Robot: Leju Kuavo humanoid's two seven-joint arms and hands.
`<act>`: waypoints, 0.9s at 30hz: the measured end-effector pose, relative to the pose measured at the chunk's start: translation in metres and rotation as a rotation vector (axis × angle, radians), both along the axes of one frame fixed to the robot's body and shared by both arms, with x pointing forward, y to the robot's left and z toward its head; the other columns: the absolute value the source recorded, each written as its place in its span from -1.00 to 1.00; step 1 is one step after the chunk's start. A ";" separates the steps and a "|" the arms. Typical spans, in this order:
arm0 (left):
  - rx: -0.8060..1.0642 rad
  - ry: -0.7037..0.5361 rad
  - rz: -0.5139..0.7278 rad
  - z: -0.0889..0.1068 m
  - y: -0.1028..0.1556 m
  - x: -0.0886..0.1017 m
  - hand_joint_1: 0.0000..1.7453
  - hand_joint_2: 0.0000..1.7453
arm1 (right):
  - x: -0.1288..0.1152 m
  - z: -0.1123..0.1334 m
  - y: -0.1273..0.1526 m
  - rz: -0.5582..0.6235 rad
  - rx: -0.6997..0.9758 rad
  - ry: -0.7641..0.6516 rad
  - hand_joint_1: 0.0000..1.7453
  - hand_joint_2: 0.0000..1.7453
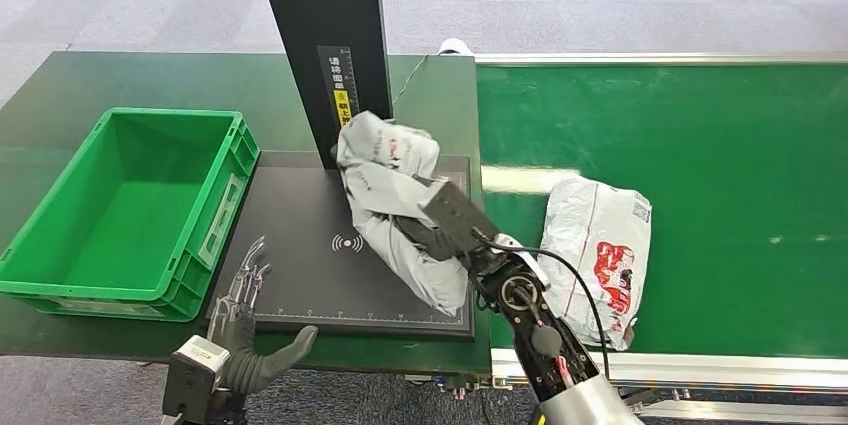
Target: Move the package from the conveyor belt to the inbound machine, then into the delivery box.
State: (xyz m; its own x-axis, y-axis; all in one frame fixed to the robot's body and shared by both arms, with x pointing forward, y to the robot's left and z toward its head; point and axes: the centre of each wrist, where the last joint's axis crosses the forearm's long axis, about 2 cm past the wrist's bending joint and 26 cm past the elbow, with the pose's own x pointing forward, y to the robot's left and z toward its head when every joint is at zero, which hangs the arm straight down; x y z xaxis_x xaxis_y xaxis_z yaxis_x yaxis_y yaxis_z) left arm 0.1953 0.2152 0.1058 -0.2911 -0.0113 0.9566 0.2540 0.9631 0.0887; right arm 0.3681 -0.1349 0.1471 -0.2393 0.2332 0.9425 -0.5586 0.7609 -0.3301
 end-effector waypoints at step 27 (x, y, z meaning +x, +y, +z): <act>0.021 0.041 0.012 -0.007 0.006 -0.008 -1.00 1.00 | 0.027 -0.005 0.000 -0.097 -0.392 -0.142 -1.00 1.00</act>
State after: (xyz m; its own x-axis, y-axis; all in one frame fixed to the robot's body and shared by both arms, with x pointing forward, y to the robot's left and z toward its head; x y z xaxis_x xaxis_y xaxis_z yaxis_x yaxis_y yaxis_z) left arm 0.1875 0.2217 0.0988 -0.2516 -0.0343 0.9672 0.2464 0.9642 0.0983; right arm 0.3947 -0.1350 0.1424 -0.3195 0.5953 0.7372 -0.4192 0.6089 -0.6734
